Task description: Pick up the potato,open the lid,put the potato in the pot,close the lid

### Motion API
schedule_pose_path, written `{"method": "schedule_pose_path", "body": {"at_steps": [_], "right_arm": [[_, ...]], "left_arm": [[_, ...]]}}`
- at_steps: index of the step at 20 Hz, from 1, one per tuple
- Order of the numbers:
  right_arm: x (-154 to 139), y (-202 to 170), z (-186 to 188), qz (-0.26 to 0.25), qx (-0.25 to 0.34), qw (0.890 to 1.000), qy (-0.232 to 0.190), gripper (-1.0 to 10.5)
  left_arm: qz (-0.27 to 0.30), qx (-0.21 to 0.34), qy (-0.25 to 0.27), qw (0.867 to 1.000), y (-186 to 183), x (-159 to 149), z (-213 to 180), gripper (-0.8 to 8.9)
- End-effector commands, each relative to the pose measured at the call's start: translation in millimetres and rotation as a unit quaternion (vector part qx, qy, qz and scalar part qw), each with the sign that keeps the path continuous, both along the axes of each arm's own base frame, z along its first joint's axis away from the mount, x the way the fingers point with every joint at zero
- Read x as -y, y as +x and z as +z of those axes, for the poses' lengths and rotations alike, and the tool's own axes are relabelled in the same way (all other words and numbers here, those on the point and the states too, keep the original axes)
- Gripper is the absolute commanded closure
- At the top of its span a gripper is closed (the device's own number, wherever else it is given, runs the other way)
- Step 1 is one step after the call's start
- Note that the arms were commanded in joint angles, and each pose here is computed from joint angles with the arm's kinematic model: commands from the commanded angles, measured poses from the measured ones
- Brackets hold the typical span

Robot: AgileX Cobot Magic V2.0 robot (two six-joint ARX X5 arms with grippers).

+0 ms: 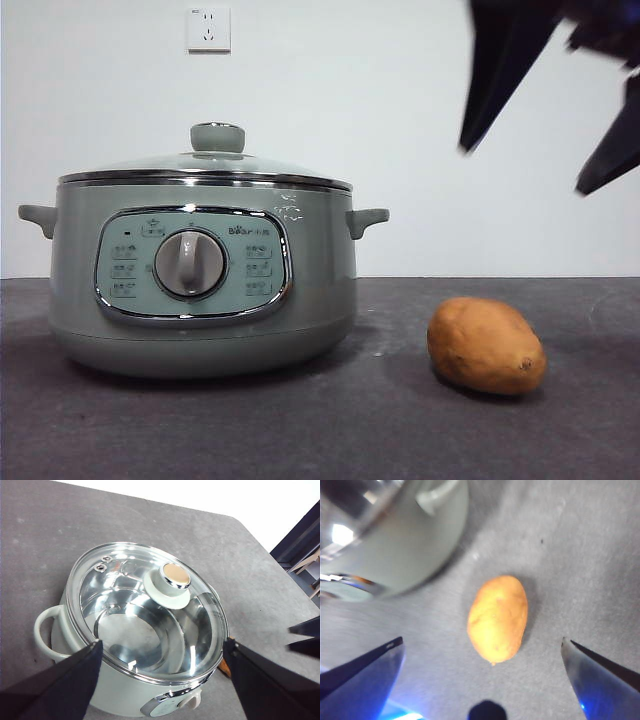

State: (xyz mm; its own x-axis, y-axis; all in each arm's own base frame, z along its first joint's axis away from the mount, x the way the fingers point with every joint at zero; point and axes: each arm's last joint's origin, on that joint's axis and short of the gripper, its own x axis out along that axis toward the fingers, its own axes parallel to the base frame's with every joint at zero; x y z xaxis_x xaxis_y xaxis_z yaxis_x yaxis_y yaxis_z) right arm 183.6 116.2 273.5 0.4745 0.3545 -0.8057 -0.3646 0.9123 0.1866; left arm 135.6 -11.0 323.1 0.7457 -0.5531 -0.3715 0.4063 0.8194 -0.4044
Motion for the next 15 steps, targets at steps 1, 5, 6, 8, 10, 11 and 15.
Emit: {"method": "schedule_pose_path", "body": {"at_steps": [1, 5, 6, 8, 10, 11, 15], "right_arm": [[-18, 12, -12, -0.017, -0.018, 0.999, -0.034, 3.5], [-36, 35, -48, -0.032, -0.053, 0.995, -0.082, 3.5], [-39, 39, -56, -0.032, -0.061, 0.994, -0.089, 3.5], [-45, 47, -70, -0.031, -0.070, 0.992, -0.096, 3.5], [-50, 54, -81, -0.031, -0.074, 0.992, -0.098, 3.5], [-51, 57, -87, -0.031, -0.076, 0.992, -0.098, 3.5], [-54, 62, -99, -0.034, -0.087, 0.990, -0.105, 5.0]], "left_arm": [[-0.004, 0.007, 0.000, 1.000, 0, 0, 2, 4.08], [-0.003, 0.007, 0.000, 1.000, 0, 0, 2, 4.08], [-0.003, 0.006, 0.000, 1.000, 0, 0, 2, 4.08], [-0.003, 0.006, 0.000, 1.000, 0, 0, 1, 4.08], [-0.003, 0.005, 0.000, 1.000, 0, 0, 1, 4.08], [-0.003, 0.005, 0.000, 1.000, 0, 0, 1, 4.08], [-0.003, 0.005, 0.000, 1.000, 0, 0, 1, 4.08]]}}
